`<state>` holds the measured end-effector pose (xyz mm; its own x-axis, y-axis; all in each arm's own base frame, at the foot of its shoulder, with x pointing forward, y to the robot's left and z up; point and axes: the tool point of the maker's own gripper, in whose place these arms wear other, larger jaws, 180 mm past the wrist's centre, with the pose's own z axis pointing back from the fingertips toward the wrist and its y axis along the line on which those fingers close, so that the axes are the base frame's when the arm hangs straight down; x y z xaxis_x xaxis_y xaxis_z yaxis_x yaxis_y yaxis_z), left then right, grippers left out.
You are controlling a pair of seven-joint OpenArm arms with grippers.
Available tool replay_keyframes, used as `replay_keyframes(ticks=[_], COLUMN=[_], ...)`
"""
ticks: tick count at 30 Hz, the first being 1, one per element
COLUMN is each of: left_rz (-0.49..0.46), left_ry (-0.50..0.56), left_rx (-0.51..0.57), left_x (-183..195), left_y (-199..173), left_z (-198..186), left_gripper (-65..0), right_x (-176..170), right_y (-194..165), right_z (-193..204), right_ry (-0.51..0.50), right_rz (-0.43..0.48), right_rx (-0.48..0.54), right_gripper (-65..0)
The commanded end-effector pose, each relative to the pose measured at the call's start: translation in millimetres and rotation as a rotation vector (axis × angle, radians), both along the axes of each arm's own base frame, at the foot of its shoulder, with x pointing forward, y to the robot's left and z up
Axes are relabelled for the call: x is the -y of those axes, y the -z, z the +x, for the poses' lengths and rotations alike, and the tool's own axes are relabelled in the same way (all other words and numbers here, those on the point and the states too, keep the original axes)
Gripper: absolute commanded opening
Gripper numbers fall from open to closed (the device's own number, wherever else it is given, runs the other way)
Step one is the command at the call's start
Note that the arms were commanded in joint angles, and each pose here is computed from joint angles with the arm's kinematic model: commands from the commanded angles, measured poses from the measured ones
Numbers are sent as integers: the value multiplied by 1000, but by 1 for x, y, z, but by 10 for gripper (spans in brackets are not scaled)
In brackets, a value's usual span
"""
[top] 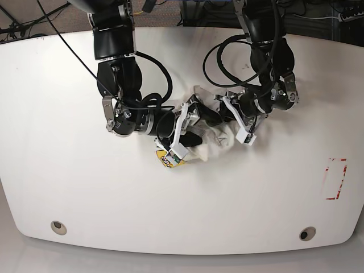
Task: Fold the T-shirt properly
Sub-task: 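Fold the end held by the right gripper toward the left gripper, then release the bundle and regrasp its edges with both grippers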
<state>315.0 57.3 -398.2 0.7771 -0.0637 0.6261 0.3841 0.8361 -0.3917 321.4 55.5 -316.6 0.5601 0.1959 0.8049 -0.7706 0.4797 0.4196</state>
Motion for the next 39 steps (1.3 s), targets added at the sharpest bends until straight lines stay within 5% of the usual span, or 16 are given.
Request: replay_keyframes(ticks=[1, 8, 14, 21, 33, 39], left_rz=[13, 103, 253, 410, 447, 448], left_ry=[-39, -162, -195, -194, -201, -132], left_rx=[135, 302, 329, 327, 293, 307], left_x=[-13, -70, -128, -182, -197, -177], left_y=[-38, -86, -97, -106, -98, -98], left_z=[20, 26, 24, 18, 3, 7], left_gripper=[-536, -536, -536, -536, -536, -536], right_x=[1, 1, 8, -18, -73, -52], right_y=[-22, -23, -24, -10, 13, -44], right_z=[12, 12, 11, -17, -64, -41], right_ry=[8, 7, 5, -117, -335, -266], right_rz=[46, 43, 23, -14, -27, 21], right_rx=[59, 62, 81, 62, 19, 208], right_gripper=[-90, -89, -89, -90, -90, -90])
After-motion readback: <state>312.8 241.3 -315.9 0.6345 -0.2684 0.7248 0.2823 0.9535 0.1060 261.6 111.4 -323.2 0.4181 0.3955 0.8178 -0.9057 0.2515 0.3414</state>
